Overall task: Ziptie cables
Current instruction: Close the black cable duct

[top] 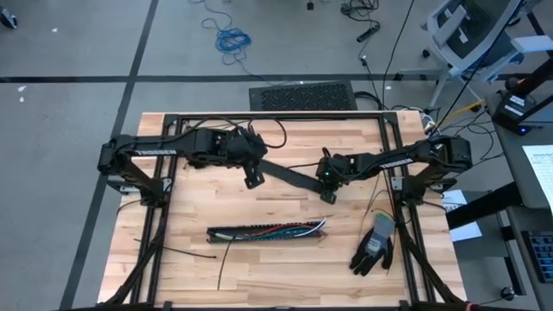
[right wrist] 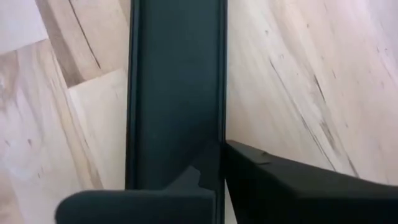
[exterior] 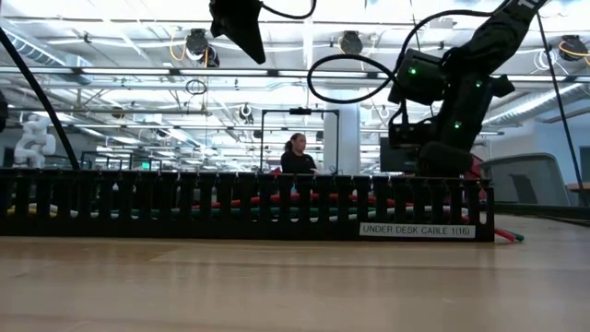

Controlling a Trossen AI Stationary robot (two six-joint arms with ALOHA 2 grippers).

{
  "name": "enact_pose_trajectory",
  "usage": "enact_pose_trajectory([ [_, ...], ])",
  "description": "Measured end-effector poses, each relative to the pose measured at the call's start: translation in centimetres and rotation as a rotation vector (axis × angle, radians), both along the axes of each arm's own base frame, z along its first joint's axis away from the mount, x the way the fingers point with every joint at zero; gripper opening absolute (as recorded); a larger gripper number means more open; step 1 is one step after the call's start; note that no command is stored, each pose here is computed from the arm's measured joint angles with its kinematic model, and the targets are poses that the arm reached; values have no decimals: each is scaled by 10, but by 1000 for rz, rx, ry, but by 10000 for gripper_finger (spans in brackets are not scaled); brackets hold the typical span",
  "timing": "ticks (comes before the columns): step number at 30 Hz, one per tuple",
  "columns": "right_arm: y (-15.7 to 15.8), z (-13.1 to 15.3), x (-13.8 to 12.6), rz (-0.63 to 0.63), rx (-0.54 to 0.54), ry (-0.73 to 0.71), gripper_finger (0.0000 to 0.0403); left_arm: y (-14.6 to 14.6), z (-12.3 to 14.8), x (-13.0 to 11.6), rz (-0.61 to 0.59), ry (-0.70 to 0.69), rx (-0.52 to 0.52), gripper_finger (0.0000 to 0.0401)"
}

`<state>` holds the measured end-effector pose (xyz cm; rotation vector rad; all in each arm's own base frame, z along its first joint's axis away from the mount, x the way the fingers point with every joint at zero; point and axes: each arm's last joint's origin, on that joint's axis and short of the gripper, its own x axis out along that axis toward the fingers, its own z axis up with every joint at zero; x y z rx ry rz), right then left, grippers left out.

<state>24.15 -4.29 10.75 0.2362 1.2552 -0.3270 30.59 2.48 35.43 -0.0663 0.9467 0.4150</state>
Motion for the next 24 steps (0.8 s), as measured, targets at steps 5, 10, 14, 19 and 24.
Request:
enact_pose_trajectory([
  [5, 6, 25, -16, -27, 103, -20, 0, 1, 2, -9, 24, 43, 47, 0],
  [10, 14, 67, -36, -53, 256, -103, 0, 3, 18, -30, 43, 54, 160, 0],
  [14, 24, 96, -52, -60, 482, -249, 0, 9, 29, -47, 63, 68, 238, 0],
  [19, 28, 131, -65, -185, 648, -462, 1, 15, 31, -60, 74, 121, 224, 0],
  [24, 24, 151, -70, -412, 763, -607, 1, 12, 14, -62, 11, 169, 132, 0],
])
